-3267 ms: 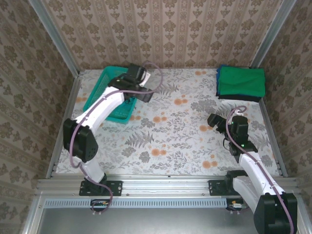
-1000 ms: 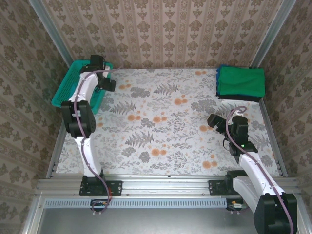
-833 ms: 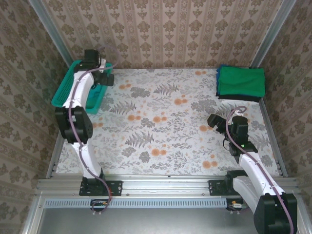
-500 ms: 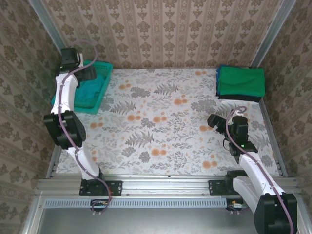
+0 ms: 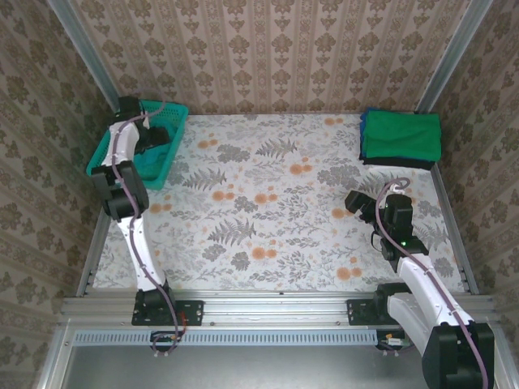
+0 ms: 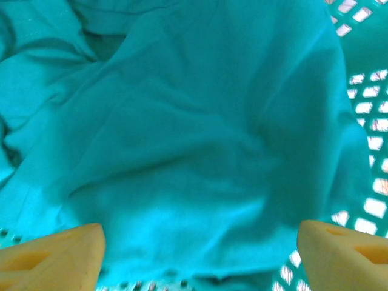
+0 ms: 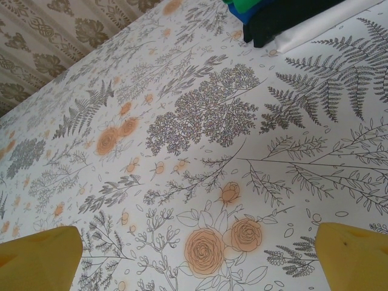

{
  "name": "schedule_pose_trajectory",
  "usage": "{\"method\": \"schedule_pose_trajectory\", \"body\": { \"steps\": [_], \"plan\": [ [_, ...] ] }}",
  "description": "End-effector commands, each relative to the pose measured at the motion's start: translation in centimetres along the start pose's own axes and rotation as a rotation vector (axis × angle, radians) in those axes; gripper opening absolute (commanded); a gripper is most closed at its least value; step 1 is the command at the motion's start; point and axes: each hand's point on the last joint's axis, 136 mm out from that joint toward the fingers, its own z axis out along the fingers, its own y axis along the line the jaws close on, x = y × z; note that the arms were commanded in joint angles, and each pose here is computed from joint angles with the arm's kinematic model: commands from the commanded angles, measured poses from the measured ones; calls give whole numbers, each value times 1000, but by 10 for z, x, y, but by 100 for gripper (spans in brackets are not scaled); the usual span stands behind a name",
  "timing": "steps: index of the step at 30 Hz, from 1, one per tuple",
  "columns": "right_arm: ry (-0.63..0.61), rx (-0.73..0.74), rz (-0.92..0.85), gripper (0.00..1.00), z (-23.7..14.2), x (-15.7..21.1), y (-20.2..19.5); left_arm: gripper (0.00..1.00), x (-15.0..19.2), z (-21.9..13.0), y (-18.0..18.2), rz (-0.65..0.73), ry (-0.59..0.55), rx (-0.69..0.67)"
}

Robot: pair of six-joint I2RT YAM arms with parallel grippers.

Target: Fold and stack the t-shirts

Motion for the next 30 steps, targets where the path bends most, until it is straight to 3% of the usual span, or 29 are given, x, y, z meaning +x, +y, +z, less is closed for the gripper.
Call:
{"method": "schedule_pose_trajectory", "body": {
  "steps": [1, 5, 8, 11, 13, 19, 22, 23, 26, 30],
  "plan": [
    [1, 17, -6, 100, 0, 2, -4, 85, 10, 20, 2, -57, 59, 3],
    [3, 19, -7, 100, 0, 2, -4, 75, 10, 24, 0, -65, 55, 6],
    [0, 21, -7, 100, 0, 1, -4, 45, 2, 14, -2, -57, 30, 9],
    [-1, 1, -8, 100, 1, -1, 0, 25, -13, -17, -13, -29, -10, 45],
    [24, -46, -13, 100, -1, -5, 13, 17, -27, -50, -20, -4, -59, 54],
    [53, -169, -21, 100, -10, -13, 49, 14, -70, -188, -30, 42, -335, 26],
    [43, -228, -63, 100, -18, -19, 75, 6, -81, -260, -38, 60, -492, 23],
    [38, -252, -86, 100, -22, -23, 87, 1, -84, -288, -46, 76, -562, 46],
    [41, -328, -150, 100, -35, -30, 123, 0, -80, -366, -84, 150, -757, 144],
    [30, -461, -209, 100, -58, -41, 169, 0, -43, -455, -163, 314, -947, 314]
  ]
}}
